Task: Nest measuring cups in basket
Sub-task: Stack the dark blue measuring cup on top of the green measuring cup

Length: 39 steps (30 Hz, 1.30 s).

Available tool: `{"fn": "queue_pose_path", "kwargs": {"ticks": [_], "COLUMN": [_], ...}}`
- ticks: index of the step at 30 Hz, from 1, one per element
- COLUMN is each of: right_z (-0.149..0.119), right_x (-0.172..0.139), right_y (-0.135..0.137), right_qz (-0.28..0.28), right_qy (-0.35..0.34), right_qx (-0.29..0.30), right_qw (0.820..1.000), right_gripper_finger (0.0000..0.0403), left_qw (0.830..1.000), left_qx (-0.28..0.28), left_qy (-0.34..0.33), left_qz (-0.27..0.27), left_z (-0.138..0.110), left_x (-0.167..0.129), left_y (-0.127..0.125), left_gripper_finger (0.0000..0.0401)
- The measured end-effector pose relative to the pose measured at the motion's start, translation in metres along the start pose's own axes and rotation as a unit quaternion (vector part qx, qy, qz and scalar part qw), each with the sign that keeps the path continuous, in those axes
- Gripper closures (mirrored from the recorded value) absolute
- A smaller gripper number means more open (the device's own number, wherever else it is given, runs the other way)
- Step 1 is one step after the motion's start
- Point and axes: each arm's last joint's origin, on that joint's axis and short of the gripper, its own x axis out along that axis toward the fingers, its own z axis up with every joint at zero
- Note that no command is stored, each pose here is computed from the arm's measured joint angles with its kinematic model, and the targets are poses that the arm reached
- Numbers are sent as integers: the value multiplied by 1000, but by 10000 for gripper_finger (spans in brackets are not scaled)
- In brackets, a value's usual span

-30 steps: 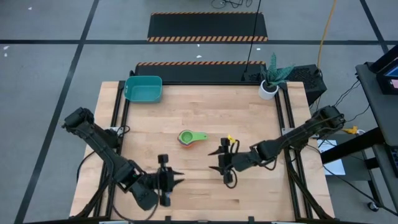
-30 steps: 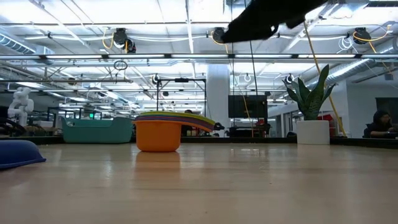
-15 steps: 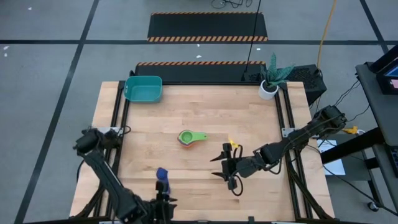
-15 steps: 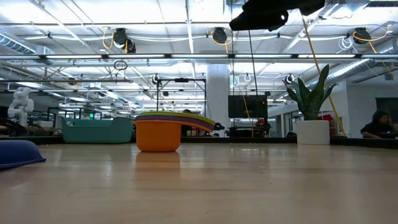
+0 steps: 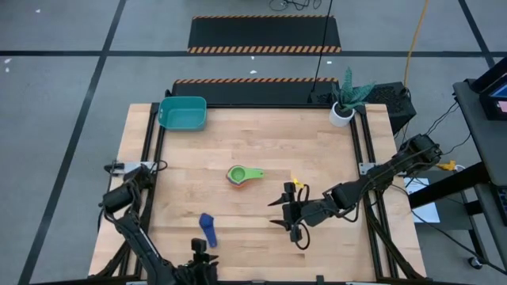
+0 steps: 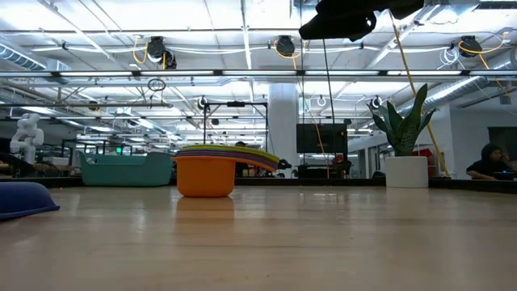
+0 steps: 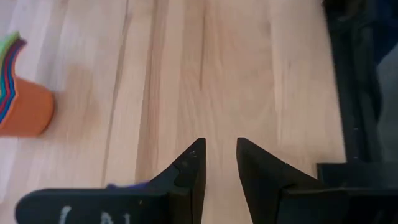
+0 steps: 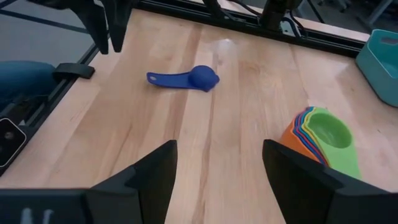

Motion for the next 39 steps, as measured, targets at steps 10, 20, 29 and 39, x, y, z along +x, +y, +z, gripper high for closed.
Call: {"fn": "queue_pose_path", "kwargs": {"ticks": [10, 20, 29, 39], "right_z": [0, 0, 0, 0], "right_x": [0, 0, 0, 0], "right_y": [0, 0, 0, 0], "right_qz": [0, 0, 1, 1], "right_qy": [0, 0, 0, 0], "right_qx": [0, 0, 0, 0], "right_qw": [1000, 1000, 1000, 1000], "right_gripper_finger": [172, 172, 172, 172], "left_qw": [999, 995, 992, 990], "left_qx": [8, -20, -42, -61], "left_qy": [7, 8, 36, 40], "left_qz": [46, 93, 110, 124], "left_z": [-19, -28, -48, -56], "left_x": [25, 41, 54, 59], "left_y": [-15, -9, -2, 3], "left_gripper_finger": [256, 187, 212, 267]}}
